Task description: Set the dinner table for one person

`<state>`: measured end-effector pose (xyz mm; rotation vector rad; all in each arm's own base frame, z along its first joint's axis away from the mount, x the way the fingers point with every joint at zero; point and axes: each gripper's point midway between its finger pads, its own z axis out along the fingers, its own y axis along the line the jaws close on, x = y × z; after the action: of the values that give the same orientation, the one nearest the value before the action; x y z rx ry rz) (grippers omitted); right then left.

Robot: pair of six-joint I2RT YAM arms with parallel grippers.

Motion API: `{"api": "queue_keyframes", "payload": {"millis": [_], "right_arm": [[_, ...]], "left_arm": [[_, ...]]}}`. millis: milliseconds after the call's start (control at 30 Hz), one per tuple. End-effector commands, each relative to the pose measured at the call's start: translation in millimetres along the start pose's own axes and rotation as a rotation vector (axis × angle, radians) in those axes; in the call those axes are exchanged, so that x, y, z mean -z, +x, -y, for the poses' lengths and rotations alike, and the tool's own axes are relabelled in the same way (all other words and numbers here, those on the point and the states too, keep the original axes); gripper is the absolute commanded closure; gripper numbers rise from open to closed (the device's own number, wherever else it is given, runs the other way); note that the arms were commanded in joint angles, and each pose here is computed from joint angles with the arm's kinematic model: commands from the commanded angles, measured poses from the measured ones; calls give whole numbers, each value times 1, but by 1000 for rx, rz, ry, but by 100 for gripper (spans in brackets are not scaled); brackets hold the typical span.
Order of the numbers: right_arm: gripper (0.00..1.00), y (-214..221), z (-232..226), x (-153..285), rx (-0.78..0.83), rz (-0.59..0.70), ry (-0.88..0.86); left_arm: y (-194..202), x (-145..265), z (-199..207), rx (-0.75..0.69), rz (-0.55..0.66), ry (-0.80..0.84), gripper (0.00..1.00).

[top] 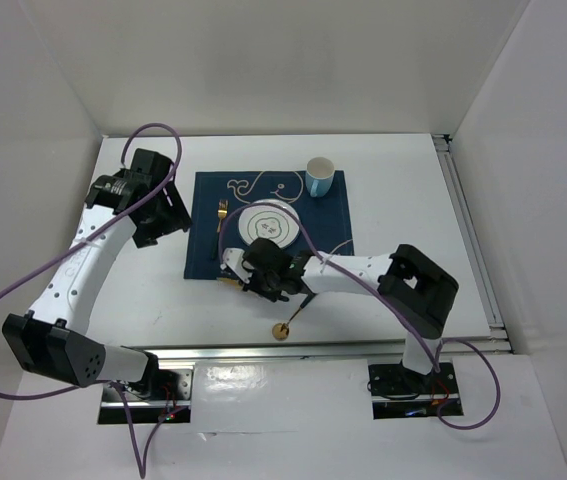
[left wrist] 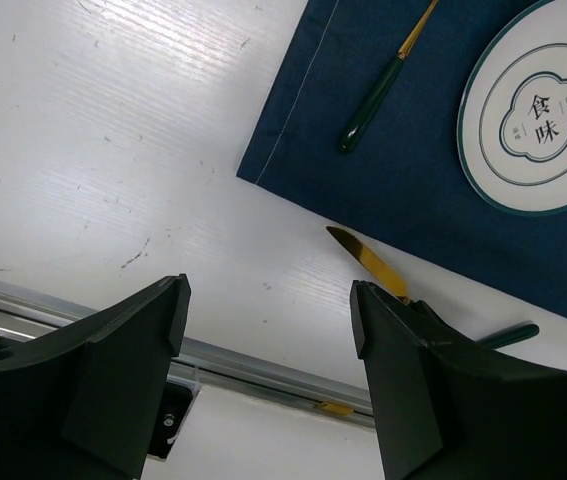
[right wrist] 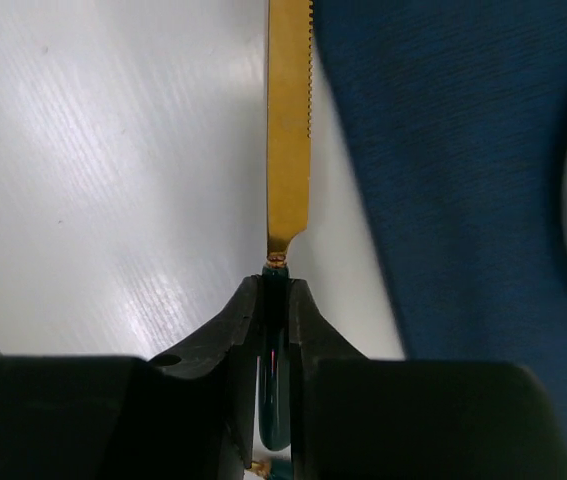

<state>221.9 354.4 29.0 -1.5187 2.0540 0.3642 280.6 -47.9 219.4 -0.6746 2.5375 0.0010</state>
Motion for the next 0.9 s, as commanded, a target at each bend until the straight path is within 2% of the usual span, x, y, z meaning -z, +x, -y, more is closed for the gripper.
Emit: {"api": "queue_keyframes", "payload": {"millis": [0, 100, 200, 233, 300, 367, 567, 633, 867], "right_arm": [[100, -56, 24, 46, 38, 123, 118], [100, -60, 46, 71, 28, 151, 207], [100, -48, 68, 95, -109, 194, 228], [100, -41, 65, 92, -143, 182, 221], [100, -23, 85, 99, -284, 169, 258], [100, -1, 107, 106, -508, 153, 302], [100, 49, 137, 104, -995, 102, 298], [100, 63, 142, 94, -1066, 63, 300], [100, 76, 180, 72, -1175, 63, 333]], "left_arm": [[-7, 9, 0, 3, 41, 26, 18], [-7, 9, 0, -6, 41, 26, 18], [-6, 9, -3, -6, 47, 18, 18], [-6, 9, -3, -6, 47, 18, 18], [-6, 9, -3, -6, 47, 18, 18], [-6, 9, -3, -6, 47, 18, 18], [-10, 11, 1, -13, 50, 32, 18], [-12, 11, 3, -12, 52, 34, 18], [-15, 14, 8, -10, 50, 56, 18]]}}
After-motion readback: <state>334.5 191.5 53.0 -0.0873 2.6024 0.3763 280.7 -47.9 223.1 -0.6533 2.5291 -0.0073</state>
